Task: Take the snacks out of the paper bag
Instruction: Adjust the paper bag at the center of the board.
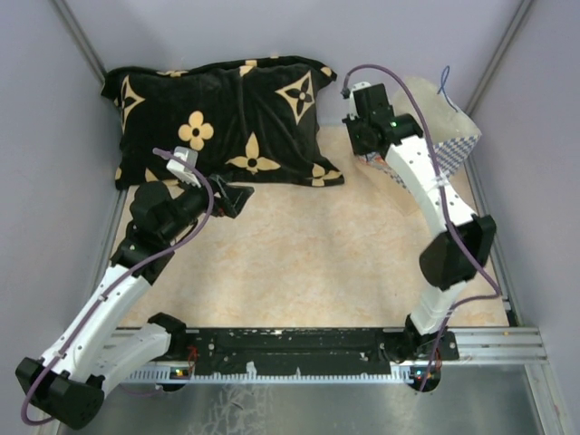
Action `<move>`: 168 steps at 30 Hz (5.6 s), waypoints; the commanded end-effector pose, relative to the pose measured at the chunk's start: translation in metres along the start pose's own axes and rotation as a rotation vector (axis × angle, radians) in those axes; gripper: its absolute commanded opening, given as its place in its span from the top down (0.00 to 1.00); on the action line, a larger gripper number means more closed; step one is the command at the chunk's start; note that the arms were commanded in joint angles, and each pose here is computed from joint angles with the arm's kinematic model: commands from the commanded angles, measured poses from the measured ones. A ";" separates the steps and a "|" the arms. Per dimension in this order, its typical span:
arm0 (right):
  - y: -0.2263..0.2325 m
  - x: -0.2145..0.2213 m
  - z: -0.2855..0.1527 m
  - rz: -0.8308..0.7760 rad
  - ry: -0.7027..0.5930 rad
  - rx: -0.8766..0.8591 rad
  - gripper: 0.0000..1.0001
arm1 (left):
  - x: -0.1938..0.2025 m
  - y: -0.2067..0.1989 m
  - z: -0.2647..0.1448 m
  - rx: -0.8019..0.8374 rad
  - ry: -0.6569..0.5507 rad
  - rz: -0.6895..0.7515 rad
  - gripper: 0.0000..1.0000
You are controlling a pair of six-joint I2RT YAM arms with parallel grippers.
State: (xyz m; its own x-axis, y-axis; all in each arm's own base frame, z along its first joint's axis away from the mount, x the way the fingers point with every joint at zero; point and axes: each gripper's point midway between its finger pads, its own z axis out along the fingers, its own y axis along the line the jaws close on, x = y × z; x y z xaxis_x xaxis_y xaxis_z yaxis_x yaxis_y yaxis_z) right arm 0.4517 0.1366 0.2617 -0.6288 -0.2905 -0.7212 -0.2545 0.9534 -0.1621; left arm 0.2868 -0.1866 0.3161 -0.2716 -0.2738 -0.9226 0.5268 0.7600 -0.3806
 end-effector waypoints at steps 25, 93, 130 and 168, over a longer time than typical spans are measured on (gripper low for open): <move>0.138 0.182 -0.092 0.082 -0.168 -0.331 0.84 | 0.047 0.055 -0.023 -0.247 0.088 0.034 0.00; 0.180 0.320 -0.082 0.323 -0.091 -0.477 0.01 | 0.146 -0.135 0.094 0.090 0.232 0.166 0.00; 0.143 0.180 -0.226 0.251 -0.398 -0.663 0.01 | 0.154 -0.101 0.145 -0.032 0.169 0.238 0.97; 0.001 0.193 -0.189 0.480 -0.377 0.223 0.13 | 0.176 -0.085 0.233 -0.019 0.196 0.379 0.99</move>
State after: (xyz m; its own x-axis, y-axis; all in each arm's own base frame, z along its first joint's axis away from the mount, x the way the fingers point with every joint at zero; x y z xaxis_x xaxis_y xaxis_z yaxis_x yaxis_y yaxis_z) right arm 0.1830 0.0808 0.2414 -0.4176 0.1041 -0.9027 0.0570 0.9945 0.0884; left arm 0.3719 -0.4334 0.1667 -0.2207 0.1495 -0.9638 0.5909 0.8067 -0.0102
